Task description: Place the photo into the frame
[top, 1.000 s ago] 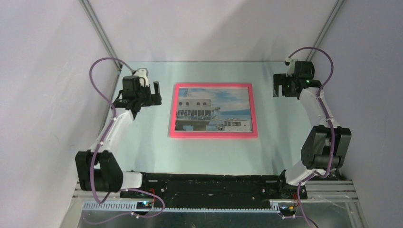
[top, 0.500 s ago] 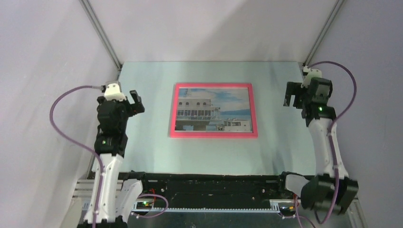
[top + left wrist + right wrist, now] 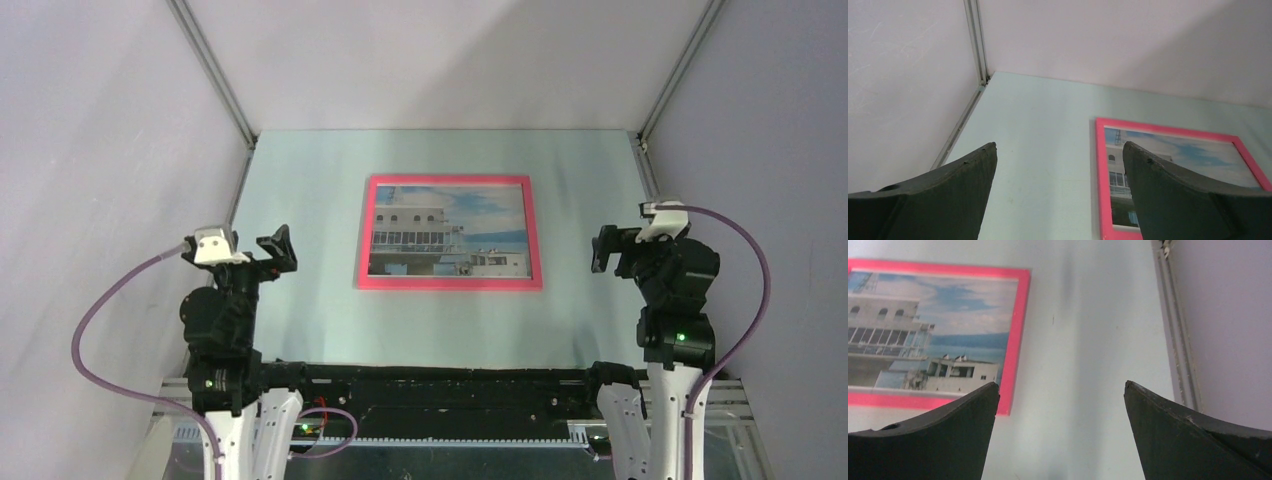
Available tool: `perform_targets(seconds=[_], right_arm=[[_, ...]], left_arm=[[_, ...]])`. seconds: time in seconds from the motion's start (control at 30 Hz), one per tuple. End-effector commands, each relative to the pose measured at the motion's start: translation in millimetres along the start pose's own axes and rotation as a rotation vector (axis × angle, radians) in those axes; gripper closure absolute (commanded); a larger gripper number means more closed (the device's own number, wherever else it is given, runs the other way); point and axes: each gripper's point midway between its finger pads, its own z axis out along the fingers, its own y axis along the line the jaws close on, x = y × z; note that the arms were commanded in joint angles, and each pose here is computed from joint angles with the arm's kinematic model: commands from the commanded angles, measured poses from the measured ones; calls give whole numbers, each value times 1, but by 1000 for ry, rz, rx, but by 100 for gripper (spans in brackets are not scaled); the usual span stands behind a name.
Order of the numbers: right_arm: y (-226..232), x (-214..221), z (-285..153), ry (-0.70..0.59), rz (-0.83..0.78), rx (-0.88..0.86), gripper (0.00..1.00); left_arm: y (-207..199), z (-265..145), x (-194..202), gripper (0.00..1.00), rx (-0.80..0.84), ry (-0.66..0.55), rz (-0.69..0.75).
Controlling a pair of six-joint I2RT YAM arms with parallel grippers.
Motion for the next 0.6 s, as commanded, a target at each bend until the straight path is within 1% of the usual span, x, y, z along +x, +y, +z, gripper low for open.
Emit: perform_targets(seconds=[0.0,0.17,0.3,0.57], right_arm=[[8,27,1,74,-6,-52,1],[7,30,-5,56,-13,-43,0],[9,28,-11,25,-29,-48,1],[6,27,-16,5,-58,-32,1]], left_arm=[[4,-5,13,0,-26,17,-47],[11,2,37,0,-52,62,-22],[11,5,53,0,-39,68,-1],[14,9,69,0,-38,96,46]])
